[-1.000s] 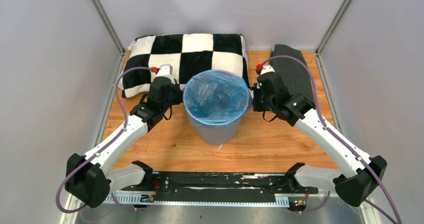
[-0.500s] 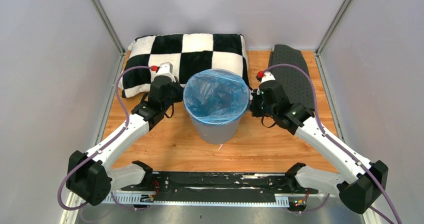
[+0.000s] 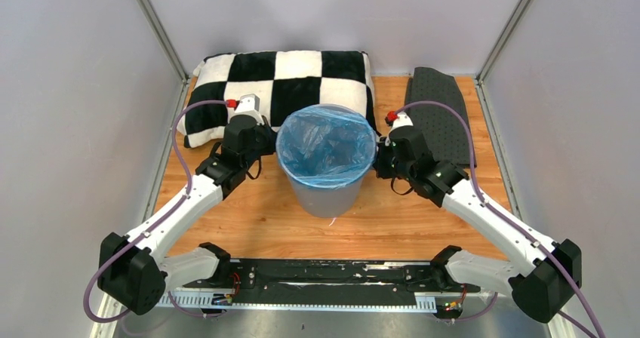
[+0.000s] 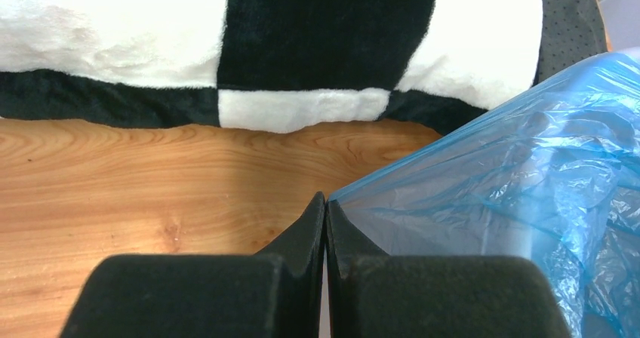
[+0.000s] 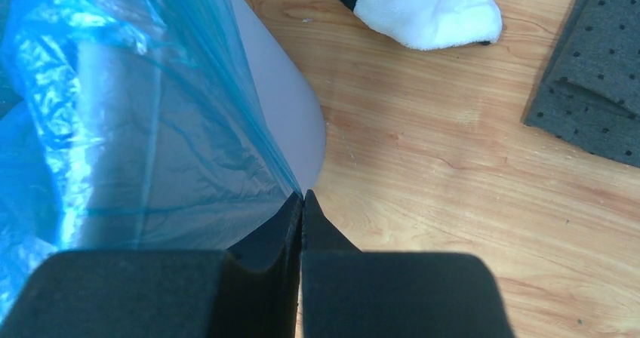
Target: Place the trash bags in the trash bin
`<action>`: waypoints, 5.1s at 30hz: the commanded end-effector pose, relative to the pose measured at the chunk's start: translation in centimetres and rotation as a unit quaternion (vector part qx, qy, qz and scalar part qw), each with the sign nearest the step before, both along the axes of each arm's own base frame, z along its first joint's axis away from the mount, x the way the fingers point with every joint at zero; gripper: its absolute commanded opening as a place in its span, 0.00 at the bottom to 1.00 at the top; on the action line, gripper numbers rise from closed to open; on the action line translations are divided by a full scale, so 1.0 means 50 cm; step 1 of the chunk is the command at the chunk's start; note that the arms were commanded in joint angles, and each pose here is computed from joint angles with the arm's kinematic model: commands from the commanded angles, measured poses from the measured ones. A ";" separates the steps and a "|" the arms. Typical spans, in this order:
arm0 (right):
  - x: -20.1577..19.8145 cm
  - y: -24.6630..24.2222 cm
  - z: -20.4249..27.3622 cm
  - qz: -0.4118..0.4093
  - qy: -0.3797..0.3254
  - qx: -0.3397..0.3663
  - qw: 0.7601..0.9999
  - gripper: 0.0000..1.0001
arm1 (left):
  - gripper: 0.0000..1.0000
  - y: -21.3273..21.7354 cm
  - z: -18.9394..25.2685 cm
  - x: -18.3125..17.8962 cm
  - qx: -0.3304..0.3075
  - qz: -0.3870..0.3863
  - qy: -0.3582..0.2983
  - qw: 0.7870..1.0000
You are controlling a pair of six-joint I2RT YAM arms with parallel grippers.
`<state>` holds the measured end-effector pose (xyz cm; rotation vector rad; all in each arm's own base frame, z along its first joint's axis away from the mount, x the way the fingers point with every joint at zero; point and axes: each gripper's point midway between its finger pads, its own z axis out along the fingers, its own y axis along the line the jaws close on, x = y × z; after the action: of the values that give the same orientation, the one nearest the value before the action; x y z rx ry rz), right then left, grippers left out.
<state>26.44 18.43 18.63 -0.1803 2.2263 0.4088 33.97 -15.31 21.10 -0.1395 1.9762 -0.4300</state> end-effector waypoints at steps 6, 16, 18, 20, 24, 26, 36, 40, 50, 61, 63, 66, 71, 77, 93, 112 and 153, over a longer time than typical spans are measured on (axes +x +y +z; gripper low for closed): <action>-0.088 -0.009 -0.095 0.016 0.058 -0.057 0.997 0.00 | 0.00 0.050 -0.015 0.022 0.044 0.043 0.006 0.998; -0.126 -0.032 -0.076 0.013 0.045 -0.065 0.997 0.00 | 0.00 0.053 -0.050 0.057 0.056 0.049 0.036 0.997; -0.130 -0.028 -0.056 0.019 0.040 -0.058 0.997 0.00 | 0.00 0.048 -0.060 0.065 0.058 0.046 0.041 0.996; -0.132 -0.027 -0.050 0.023 0.036 -0.054 0.998 0.00 | 0.00 0.044 -0.071 0.073 0.062 0.046 0.048 0.996; -0.130 -0.043 -0.068 0.009 0.037 -0.072 0.997 0.00 | 0.00 0.041 -0.082 0.089 0.068 0.049 0.054 0.995; -0.131 -0.040 -0.060 0.011 0.034 -0.065 0.997 0.00 | 0.00 0.044 -0.084 0.097 0.077 0.054 0.056 0.994; -0.148 0.028 0.010 0.065 0.021 -0.018 0.997 0.00 | 0.00 0.040 -0.096 0.123 0.090 0.056 0.064 0.992; -0.142 0.006 -0.063 0.038 0.042 -0.069 0.996 0.00 | 0.00 0.027 -0.063 0.129 0.076 0.043 0.049 0.995; -0.099 -0.061 -0.120 -0.028 0.048 -0.092 0.994 0.00 | 0.00 0.015 -0.008 0.087 0.046 0.012 0.030 0.998; -0.077 -0.083 -0.133 -0.052 0.050 -0.120 0.990 0.00 | 0.00 0.035 0.025 0.045 0.040 0.016 0.013 0.999; -0.073 -0.092 -0.137 -0.059 0.053 -0.124 0.989 0.00 | 0.00 0.045 0.025 0.039 0.046 0.024 0.012 0.999; -0.073 -0.092 -0.136 -0.059 0.055 -0.121 0.989 0.00 | 0.00 0.060 0.020 0.031 0.051 0.037 0.010 0.998; -0.084 -0.057 -0.097 -0.017 0.053 -0.086 0.995 0.03 | 0.00 0.056 0.005 0.040 0.056 0.035 0.014 0.998; -0.097 -0.062 -0.006 0.012 0.003 -0.065 0.998 0.50 | 0.00 0.039 -0.003 0.071 0.062 0.026 0.018 0.998; -0.106 -0.001 0.213 0.157 -0.088 -0.040 0.983 0.79 | 0.00 -0.033 0.015 0.151 0.069 -0.046 0.003 0.997; 0.003 0.069 0.266 0.167 -0.061 0.123 0.976 0.51 | 0.00 -0.073 -0.001 0.175 0.072 -0.096 0.004 0.993; 0.059 0.037 0.225 0.095 -0.046 0.112 0.988 0.00 | 0.00 -0.076 0.007 0.179 0.079 -0.104 0.003 0.991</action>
<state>27.46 21.27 29.68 -0.3685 2.0560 0.8162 42.26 -18.77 20.79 0.1425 2.0463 -0.3928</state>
